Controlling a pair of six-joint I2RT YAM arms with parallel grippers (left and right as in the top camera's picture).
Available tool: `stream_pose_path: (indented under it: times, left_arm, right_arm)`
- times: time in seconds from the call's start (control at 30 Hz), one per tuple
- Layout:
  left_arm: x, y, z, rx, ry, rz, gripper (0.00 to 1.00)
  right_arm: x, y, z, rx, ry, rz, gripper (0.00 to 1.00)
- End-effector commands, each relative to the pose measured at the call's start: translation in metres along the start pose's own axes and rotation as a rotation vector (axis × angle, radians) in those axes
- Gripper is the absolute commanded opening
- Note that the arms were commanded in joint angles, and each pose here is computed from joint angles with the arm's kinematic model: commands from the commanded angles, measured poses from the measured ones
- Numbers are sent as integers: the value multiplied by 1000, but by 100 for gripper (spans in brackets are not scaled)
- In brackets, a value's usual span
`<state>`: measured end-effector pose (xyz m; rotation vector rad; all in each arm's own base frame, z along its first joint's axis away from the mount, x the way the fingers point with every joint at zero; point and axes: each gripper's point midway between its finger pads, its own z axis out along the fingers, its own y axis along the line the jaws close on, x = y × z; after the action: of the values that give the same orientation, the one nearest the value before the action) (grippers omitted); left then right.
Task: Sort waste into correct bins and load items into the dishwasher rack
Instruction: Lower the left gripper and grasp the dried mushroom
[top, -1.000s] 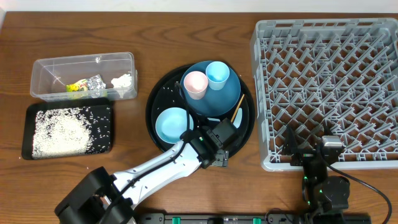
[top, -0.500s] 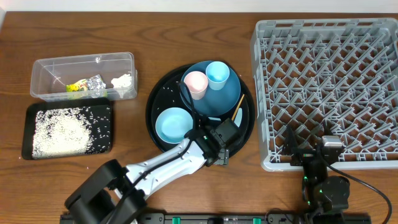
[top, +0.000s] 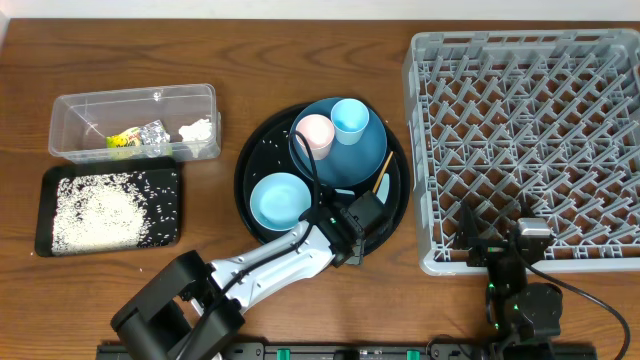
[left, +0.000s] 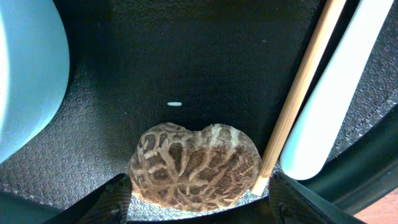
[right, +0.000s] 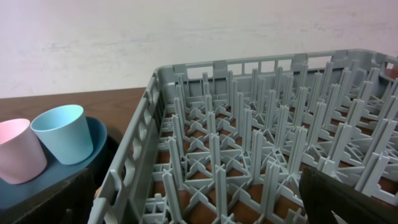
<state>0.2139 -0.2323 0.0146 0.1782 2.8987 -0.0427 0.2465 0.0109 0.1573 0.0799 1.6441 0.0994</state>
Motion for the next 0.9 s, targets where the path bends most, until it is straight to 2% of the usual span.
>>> stream_pose_path:
  times: [0.0, 0.67, 0.73, 0.87]
  left_arm:
    - [-5, 0, 0, -12, -18, -4, 71]
    - [-6, 7, 8, -62, -31, -2, 71]
    - [-6, 7, 8, -62, -31, -2, 61]
    - [-6, 7, 8, -63, -30, -1, 57]
  right_arm:
    - [1, -2, 0, 9, 4, -14, 99]
    - [1, -2, 0, 9, 4, -14, 99]
    - [1, -2, 0, 9, 4, -14, 99]
    - [1, -2, 0, 8, 4, -14, 99]
